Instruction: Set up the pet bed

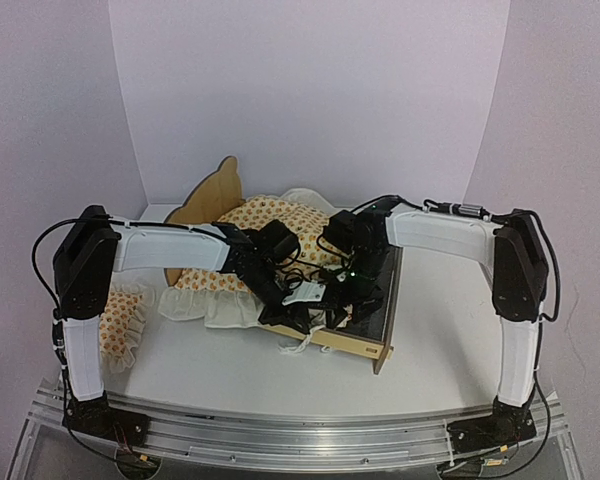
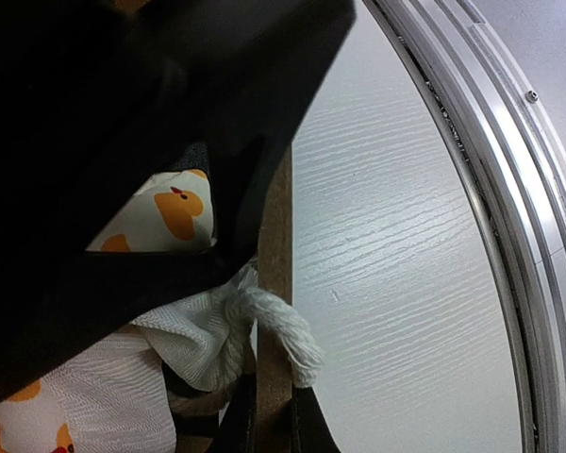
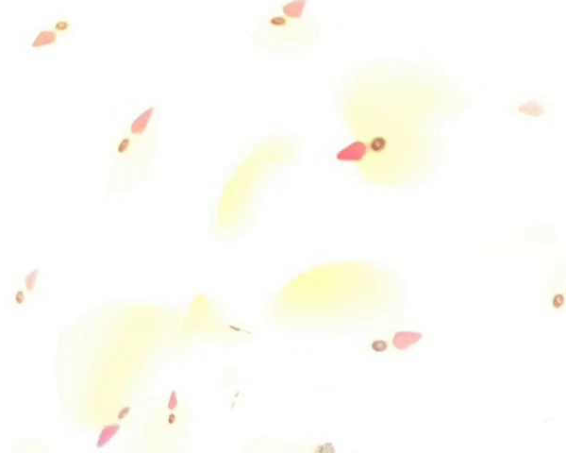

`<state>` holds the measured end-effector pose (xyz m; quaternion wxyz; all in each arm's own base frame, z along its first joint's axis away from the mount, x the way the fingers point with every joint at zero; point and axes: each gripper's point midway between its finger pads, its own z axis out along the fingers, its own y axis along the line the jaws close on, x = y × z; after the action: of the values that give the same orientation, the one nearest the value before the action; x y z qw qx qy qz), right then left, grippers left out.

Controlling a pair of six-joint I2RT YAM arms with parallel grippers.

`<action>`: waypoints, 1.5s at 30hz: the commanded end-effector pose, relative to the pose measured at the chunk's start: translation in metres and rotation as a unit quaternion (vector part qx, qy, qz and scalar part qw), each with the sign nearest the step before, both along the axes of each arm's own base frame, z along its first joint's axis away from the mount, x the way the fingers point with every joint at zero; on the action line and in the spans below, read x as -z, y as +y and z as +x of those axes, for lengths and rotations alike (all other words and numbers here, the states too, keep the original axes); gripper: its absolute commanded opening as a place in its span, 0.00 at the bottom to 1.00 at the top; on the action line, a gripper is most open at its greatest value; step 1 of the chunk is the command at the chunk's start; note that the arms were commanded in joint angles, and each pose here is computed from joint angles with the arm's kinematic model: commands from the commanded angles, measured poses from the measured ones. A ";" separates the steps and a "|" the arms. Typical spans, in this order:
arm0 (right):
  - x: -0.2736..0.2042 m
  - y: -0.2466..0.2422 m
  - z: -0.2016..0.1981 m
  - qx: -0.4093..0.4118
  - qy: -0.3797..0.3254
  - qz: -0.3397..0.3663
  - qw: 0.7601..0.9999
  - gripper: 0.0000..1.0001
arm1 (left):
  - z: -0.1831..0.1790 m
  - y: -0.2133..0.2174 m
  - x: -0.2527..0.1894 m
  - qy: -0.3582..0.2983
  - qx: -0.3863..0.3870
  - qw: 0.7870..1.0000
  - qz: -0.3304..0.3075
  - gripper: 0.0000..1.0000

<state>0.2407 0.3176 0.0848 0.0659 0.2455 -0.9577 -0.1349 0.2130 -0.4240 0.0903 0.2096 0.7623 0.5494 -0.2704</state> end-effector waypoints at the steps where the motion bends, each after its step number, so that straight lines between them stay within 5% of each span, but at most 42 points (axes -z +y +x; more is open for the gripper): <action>1: -0.047 -0.004 -0.040 -0.031 0.033 0.026 0.999 0.68 | 0.029 -0.008 0.004 -0.031 -0.045 0.998 -0.008 0.00; 7: -0.107 0.005 -0.023 -0.032 -0.056 0.090 0.994 0.68 | 0.031 -0.007 0.006 -0.034 -0.050 0.998 -0.007 0.00; 17: -0.072 -0.081 -0.014 0.033 -0.094 -0.099 0.990 0.64 | 0.037 -0.002 0.007 -0.014 -0.071 0.997 -0.002 0.00; 20: -0.093 -0.063 -0.004 0.061 -0.143 -0.022 0.988 0.61 | 0.042 -0.008 0.003 -0.004 -0.092 0.996 -0.010 0.00; 27: -0.138 -0.010 -0.014 0.104 -0.289 0.227 0.924 0.46 | 0.072 -0.033 -0.007 0.011 -0.163 0.986 -0.040 0.00; 32: -0.101 0.028 -0.039 0.062 -0.381 0.315 0.867 0.48 | 0.079 -0.037 -0.007 0.012 -0.167 0.985 -0.044 0.00; 38: -0.027 0.023 -0.017 0.090 -0.425 0.251 0.865 0.55 | 0.083 -0.035 -0.006 0.012 -0.171 0.984 -0.043 0.00; 45: 0.014 -0.007 0.010 0.147 -0.511 0.201 0.823 0.63 | 0.079 -0.039 -0.006 0.028 -0.158 0.986 -0.046 0.00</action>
<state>0.2147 0.3058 0.0446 -0.3967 0.2094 -0.8730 -0.1917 0.2678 -0.4597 0.0944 0.2617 0.6865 0.6205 -0.2744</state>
